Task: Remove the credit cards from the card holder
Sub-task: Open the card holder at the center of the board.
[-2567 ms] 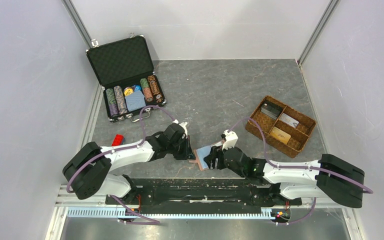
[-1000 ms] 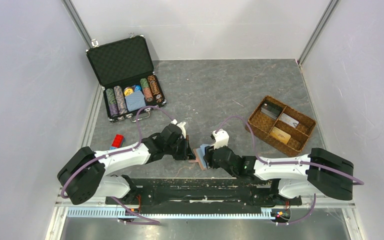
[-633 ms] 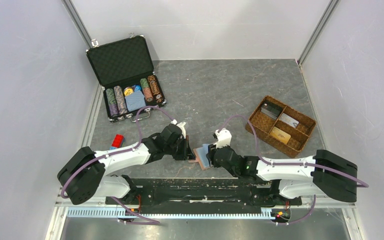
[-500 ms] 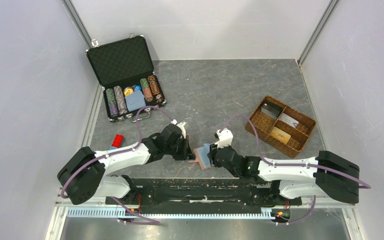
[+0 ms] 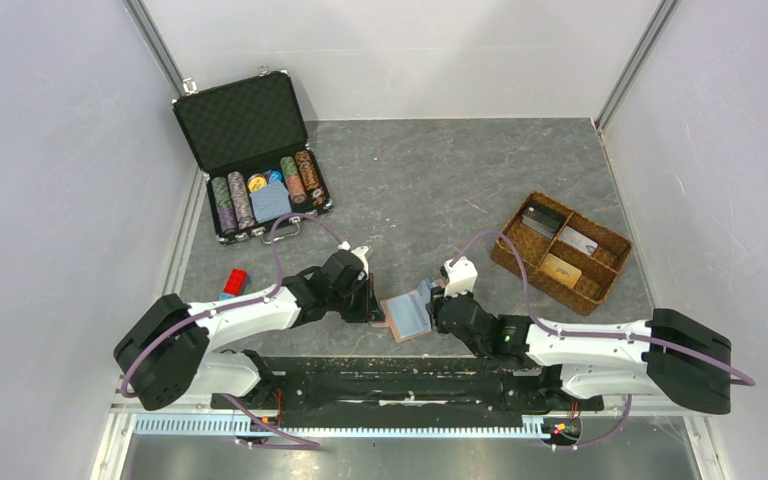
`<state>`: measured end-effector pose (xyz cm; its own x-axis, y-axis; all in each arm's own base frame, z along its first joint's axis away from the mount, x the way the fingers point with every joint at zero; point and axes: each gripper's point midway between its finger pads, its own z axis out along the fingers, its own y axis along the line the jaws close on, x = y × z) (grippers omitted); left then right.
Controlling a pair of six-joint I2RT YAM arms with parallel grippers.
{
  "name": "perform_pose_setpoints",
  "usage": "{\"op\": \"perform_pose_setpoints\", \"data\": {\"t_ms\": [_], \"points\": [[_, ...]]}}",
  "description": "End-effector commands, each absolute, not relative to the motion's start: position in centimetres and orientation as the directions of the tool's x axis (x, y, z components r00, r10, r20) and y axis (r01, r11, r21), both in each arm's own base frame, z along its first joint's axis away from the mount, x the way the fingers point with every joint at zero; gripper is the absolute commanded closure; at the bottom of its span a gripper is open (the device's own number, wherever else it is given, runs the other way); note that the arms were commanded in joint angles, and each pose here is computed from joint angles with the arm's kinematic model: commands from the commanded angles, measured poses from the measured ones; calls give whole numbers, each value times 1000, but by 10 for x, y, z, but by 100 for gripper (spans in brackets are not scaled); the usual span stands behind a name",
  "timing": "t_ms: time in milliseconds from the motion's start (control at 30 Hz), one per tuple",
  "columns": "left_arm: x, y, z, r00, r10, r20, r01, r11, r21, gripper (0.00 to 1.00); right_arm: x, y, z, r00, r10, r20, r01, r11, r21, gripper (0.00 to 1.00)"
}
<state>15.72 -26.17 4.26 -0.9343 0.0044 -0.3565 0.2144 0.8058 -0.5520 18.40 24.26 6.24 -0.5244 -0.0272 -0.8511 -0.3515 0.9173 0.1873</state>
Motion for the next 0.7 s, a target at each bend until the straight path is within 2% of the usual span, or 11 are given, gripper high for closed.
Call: {"op": "perform_pose_setpoints", "data": {"t_ms": [0,200,333,500,533,667], "points": [[162,-257,49,-917,17,-400,245,814,-527,98,187,228,61,-509,-20,-861,-311,937,162,63],[162,-255,47,-918,17,-397,242,817,-524,98,185,226,58,-517,-27,-855,-314,936,161,65],[166,-247,47,-910,23,-414,238,847,-476,97,185,224,67,-515,-16,-857,-308,937,168,62],[177,-234,55,-893,0,-450,209,885,-415,93,186,229,84,-505,-1,-863,-333,923,194,60],[180,-233,58,-889,-9,-458,203,889,-411,91,186,231,86,-506,1,-863,-339,920,199,61],[186,-237,74,-882,-46,-469,182,885,-428,71,183,241,89,-521,-9,-854,-391,891,229,63]]}}
